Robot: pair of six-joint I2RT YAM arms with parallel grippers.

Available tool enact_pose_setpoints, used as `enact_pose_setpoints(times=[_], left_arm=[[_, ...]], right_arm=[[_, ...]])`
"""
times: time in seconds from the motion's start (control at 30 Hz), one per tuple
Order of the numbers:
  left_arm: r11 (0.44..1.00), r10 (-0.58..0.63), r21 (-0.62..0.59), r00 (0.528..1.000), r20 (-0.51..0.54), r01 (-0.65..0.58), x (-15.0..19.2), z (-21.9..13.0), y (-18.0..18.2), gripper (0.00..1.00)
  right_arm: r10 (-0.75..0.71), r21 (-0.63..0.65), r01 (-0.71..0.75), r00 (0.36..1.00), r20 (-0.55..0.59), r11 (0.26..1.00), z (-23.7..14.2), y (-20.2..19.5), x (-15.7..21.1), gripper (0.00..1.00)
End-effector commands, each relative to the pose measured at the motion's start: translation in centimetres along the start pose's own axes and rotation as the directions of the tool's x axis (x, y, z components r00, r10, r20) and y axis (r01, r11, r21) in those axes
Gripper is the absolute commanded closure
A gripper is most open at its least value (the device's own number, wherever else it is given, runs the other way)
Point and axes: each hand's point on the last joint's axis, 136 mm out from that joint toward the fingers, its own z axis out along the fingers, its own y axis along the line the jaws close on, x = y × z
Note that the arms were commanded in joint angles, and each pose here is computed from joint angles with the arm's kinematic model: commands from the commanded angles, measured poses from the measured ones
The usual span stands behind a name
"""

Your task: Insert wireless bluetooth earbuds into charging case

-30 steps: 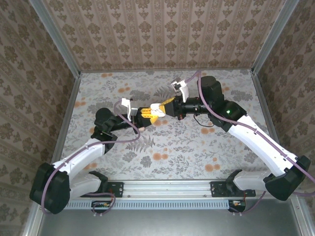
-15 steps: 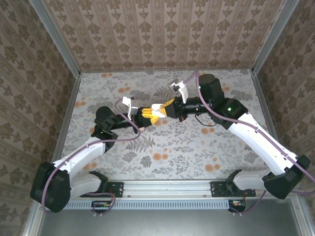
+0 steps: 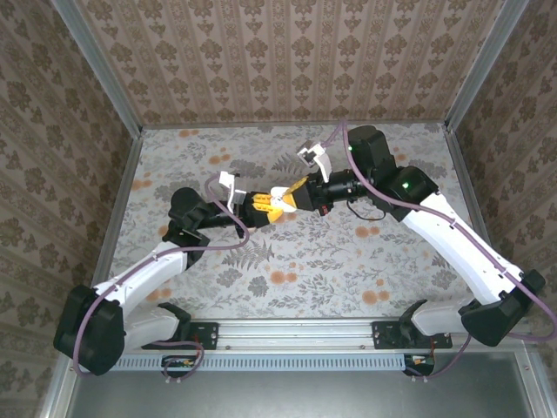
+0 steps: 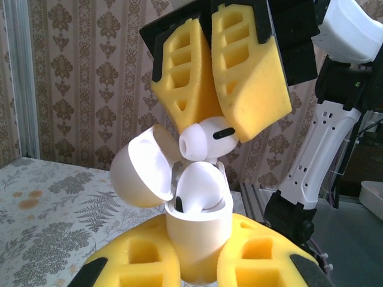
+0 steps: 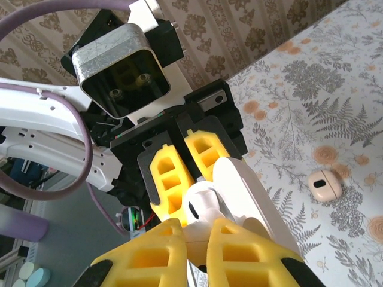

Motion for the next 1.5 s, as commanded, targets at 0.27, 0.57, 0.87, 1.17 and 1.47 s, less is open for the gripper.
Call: enact_pose_setpoints(times=[0.27, 0.57, 0.87, 1.17, 1.47], left_arm=[[0.998, 0.049, 0.042, 0.998, 0.028, -0.05, -2.2, 0.3, -0.9, 1.0], [0.998, 0.047, 0.047, 0.998, 0.03, -0.048, -2.4, 0.5, -1.0, 1.0], [0.998, 0.045, 0.052, 0.999, 0.024, -0.046, -2.3, 0.8, -0.9, 1.0], [0.997, 0.046, 0.056, 0.999, 0.02, -0.047, -2.1, 1.0, -1.0, 1.0], [0.998, 0.052, 0.038, 0.999, 0.014, -0.052, -1.7, 0.8, -0.9, 1.0]], right_arm=[[0.001, -0.002, -0.001, 0.998, -0.058, 1.0, -1.2, 0.6, 0.7, 0.9], [0.015, 0.002, -0.015, 0.994, -0.107, 1.0, -0.8, 0.1, 1.9, 0.89], [0.001, 0.047, 0.003, 0.997, -0.077, 0.999, -1.3, -0.2, 1.5, 0.67], [0.008, 0.128, -0.003, 0.999, -0.035, 0.992, -2.3, -1.0, 0.6, 0.58], [0.016, 0.157, -0.019, 1.0, 0.021, 0.987, -3.1, -0.8, -0.3, 0.6]])
